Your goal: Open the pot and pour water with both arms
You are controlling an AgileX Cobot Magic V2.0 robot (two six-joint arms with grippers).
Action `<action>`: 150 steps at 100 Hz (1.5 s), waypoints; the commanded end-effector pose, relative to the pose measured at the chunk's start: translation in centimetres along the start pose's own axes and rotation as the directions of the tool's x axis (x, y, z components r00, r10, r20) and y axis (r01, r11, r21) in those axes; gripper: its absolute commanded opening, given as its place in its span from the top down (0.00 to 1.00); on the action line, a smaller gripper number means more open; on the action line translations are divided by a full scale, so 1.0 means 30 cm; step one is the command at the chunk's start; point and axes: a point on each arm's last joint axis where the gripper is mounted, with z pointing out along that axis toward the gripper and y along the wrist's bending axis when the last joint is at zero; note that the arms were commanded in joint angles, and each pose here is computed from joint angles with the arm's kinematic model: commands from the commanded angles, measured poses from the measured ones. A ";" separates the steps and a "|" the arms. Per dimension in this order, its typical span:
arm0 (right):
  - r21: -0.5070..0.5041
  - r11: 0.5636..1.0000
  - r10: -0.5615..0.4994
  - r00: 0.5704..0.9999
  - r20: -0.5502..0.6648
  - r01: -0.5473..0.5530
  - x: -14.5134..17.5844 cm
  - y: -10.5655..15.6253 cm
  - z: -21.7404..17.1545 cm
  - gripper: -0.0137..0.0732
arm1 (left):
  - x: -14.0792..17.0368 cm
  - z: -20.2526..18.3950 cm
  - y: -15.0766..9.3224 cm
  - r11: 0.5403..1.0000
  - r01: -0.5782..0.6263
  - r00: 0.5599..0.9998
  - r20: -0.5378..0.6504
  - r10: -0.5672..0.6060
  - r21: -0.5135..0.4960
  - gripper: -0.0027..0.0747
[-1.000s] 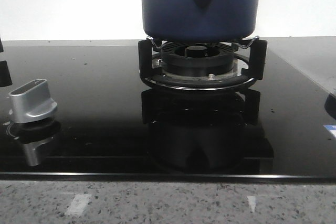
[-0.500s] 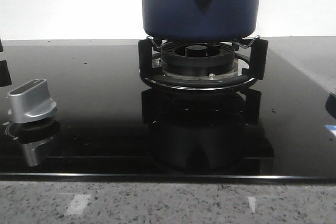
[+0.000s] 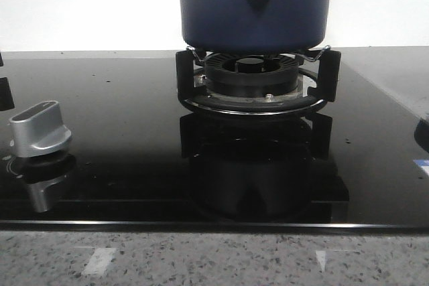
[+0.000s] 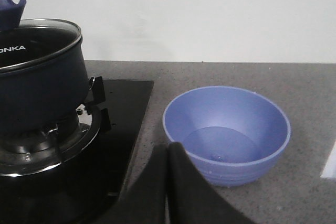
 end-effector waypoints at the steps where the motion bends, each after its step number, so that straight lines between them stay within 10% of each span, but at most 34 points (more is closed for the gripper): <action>1: 0.031 0.997 -0.076 0.995 0.070 0.074 -0.073 -0.010 -0.015 0.92 | -0.094 0.017 -0.030 0.993 -0.101 0.993 0.059 0.098 0.053 0.92; 18: 0.032 0.996 -0.081 0.994 0.077 0.079 -0.090 -0.009 -0.027 0.89 | -0.153 0.066 -0.083 0.969 -0.160 0.987 0.035 0.156 0.186 0.56; 32: 0.026 0.997 -0.070 0.994 0.084 0.068 -0.092 -0.007 -0.027 0.67 | -0.157 0.138 -0.137 0.944 -0.148 0.985 -0.041 0.167 0.296 0.34; 54: -0.011 1.000 -0.027 0.992 0.125 0.028 -0.103 0.000 -0.029 0.33 | -0.152 0.249 -0.250 0.887 -0.158 0.973 -0.085 0.215 0.433 0.34; 80: -0.021 1.000 -0.014 0.992 0.126 0.017 -0.104 0.002 -0.029 0.32 | -0.188 0.369 -0.428 0.796 -0.274 0.951 0.032 0.306 0.540 0.34; 150: -0.063 0.998 -0.009 0.995 0.099 0.016 -0.079 0.007 -0.016 0.32 | -0.175 0.642 -0.627 0.795 -0.272 0.950 0.021 0.311 0.542 0.35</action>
